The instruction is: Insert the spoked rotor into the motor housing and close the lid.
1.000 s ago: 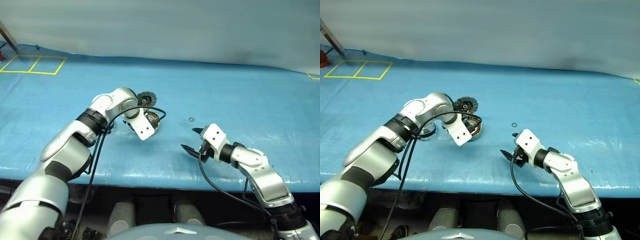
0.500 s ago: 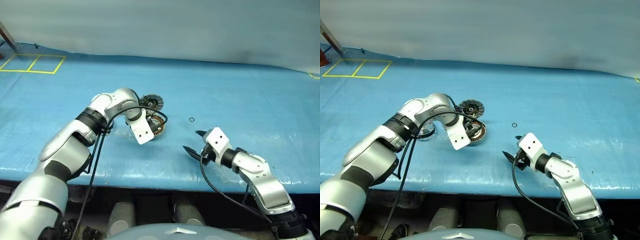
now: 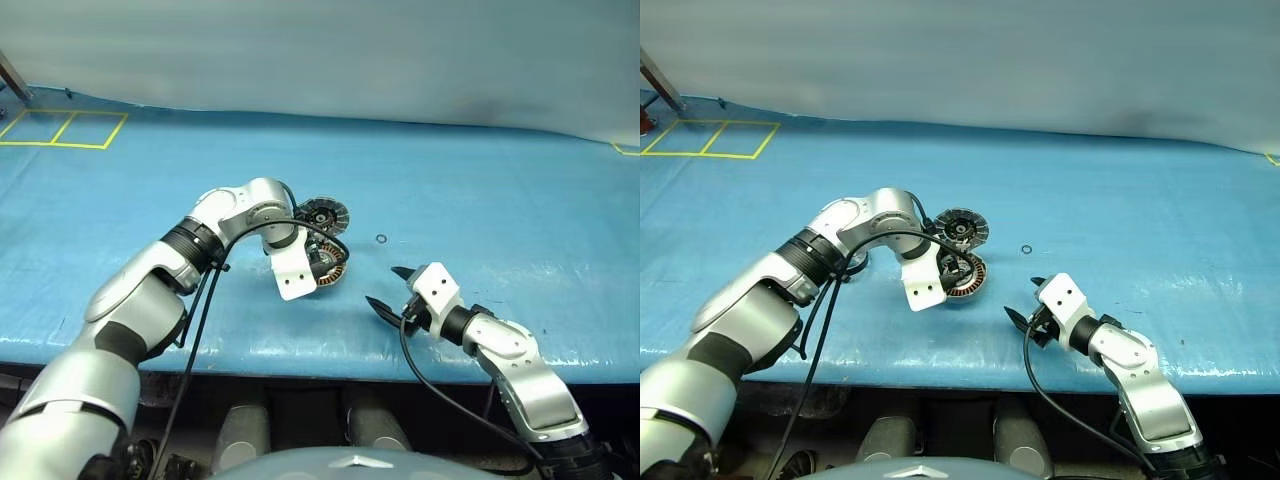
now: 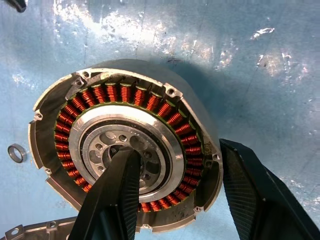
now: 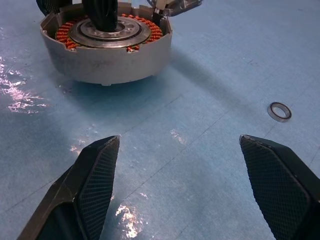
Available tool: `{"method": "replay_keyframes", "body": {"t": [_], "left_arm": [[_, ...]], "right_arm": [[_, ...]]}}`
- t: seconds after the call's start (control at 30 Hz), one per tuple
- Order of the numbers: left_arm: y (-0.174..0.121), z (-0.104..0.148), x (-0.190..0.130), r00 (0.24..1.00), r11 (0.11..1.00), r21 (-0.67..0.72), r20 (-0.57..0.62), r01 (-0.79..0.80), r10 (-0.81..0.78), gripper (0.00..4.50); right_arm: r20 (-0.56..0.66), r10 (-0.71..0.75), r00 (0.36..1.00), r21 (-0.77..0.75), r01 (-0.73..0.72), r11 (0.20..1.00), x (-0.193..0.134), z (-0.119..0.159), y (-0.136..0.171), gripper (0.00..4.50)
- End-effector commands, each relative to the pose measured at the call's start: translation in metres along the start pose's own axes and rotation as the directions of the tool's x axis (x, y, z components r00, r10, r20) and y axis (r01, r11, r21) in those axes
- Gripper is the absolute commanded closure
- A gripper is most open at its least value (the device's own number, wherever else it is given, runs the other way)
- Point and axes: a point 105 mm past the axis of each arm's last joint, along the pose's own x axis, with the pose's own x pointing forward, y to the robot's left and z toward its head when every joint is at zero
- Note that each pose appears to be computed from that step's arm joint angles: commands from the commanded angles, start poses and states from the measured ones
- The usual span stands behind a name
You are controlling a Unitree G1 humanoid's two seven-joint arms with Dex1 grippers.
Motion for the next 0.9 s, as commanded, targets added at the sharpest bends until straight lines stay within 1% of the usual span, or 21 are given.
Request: {"method": "replay_keyframes", "body": {"t": [0.03,0.3,0.37,0.4,0.47,0.5,0.67,0.73,0.83,0.9], "left_arm": [[0.008,0.007,-0.004,1.000,0.998,0.067,0.002,-0.017,0.017,2.43],[0.006,0.008,0.000,1.000,0.998,0.068,0.008,0.004,-0.004,2.43],[0.006,0.008,0.001,1.000,0.998,0.065,0.011,0.010,-0.011,1.71],[0.007,0.009,0.000,1.000,0.998,0.058,0.017,-0.005,0.004,1.44],[0.010,0.011,-0.002,0.999,0.998,0.049,0.031,-0.025,0.024,0.73],[0.011,0.011,-0.003,0.999,0.998,0.040,0.039,-0.039,0.037,0.47],[0.018,0.011,-0.016,0.992,0.994,0.010,0.059,-0.108,0.107,0.47],[0.018,0.013,-0.023,0.986,0.990,-0.027,0.089,-0.138,0.139,0.47],[0.011,0.017,-0.032,0.978,0.985,-0.085,0.134,-0.147,0.158,0.47],[0.001,0.022,-0.038,0.971,0.980,-0.149,0.180,-0.133,0.159,0.47]], "right_arm": [[0.050,-0.028,0.998,-0.028,0.029,0.999,-0.004,0.012,-0.004,0.45],[0.048,-0.040,0.998,-0.029,0.042,0.999,-0.005,0.011,-0.006,0.45],[0.048,-0.043,0.998,-0.030,0.044,0.999,-0.005,0.011,-0.006,0.45],[0.048,-0.043,0.998,-0.031,0.045,0.999,-0.005,0.012,-0.006,0.45],[0.049,-0.044,0.998,-0.032,0.045,0.998,-0.005,0.012,-0.006,0.45],[0.049,-0.044,0.998,-0.033,0.045,0.998,-0.005,0.012,-0.006,0.45],[0.048,-0.041,0.998,-0.033,0.042,0.999,-0.003,0.011,-0.007,0.45],[0.051,-0.041,0.998,-0.032,0.042,0.999,-0.002,0.012,-0.008,0.45],[0.055,-0.043,0.998,-0.031,0.045,0.999,-0.001,0.013,-0.010,0.45],[0.058,-0.046,0.997,-0.030,0.048,0.998,-0.001,0.013,-0.011,0.45]]}}
